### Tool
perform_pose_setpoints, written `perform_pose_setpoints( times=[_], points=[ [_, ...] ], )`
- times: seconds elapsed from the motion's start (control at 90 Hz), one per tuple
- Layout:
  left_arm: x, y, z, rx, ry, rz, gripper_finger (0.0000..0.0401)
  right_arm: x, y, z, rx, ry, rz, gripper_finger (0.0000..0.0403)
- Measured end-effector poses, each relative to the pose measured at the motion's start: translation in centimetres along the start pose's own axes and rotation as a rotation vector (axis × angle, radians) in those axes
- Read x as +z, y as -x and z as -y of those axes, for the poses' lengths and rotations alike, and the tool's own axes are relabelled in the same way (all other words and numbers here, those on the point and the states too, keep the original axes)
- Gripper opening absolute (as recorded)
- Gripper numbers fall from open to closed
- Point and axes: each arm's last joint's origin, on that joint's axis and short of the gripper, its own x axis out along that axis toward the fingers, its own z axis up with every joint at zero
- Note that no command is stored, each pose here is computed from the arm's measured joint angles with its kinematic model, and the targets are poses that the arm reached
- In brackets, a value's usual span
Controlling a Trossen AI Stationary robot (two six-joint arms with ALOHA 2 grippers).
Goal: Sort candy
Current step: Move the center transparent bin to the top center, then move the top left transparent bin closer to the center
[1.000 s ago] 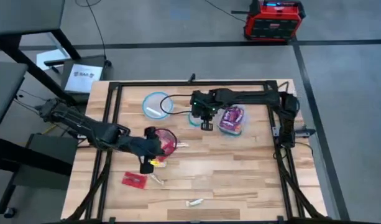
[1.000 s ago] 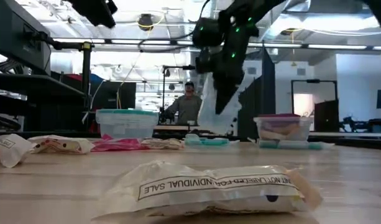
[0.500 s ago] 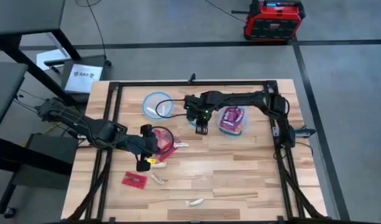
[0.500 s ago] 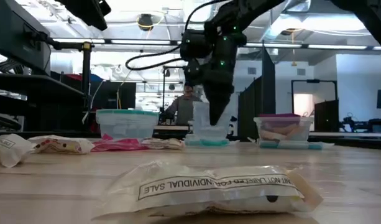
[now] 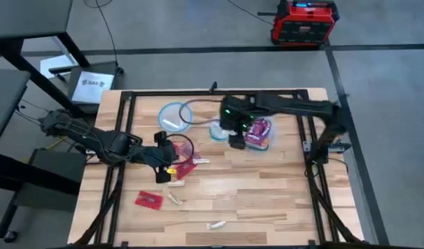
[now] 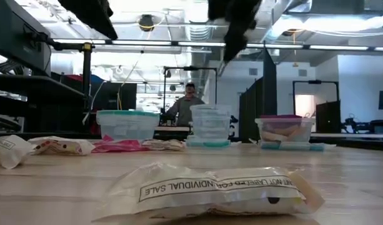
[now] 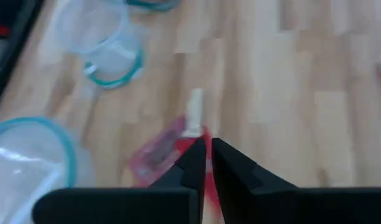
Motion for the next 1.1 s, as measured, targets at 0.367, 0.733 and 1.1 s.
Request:
perform_pose_setpoints(
  times=[0.367, 0.733, 1.1],
  points=[
    [-1.4, -3.2, -5.6, 0.190, -0.086, -0.255, 0.0109, -6.9, -6.7, -7.9, 0.191, -0.019, 0.477, 0.0255],
    [-3.3, -10.7, -7.2, 0.259, -0.198, -0.460, 0.0179, -9.4, -10.6, -12.2, 0.126, -0.002, 0.596, 0.0255],
    [-5.1, -15.3, -7.1, 0.486, -0.282, -0.603, 0.0157, -9.6, -10.6, -12.7, 0.135, -0.001, 0.585, 0.0255]
  ],
)
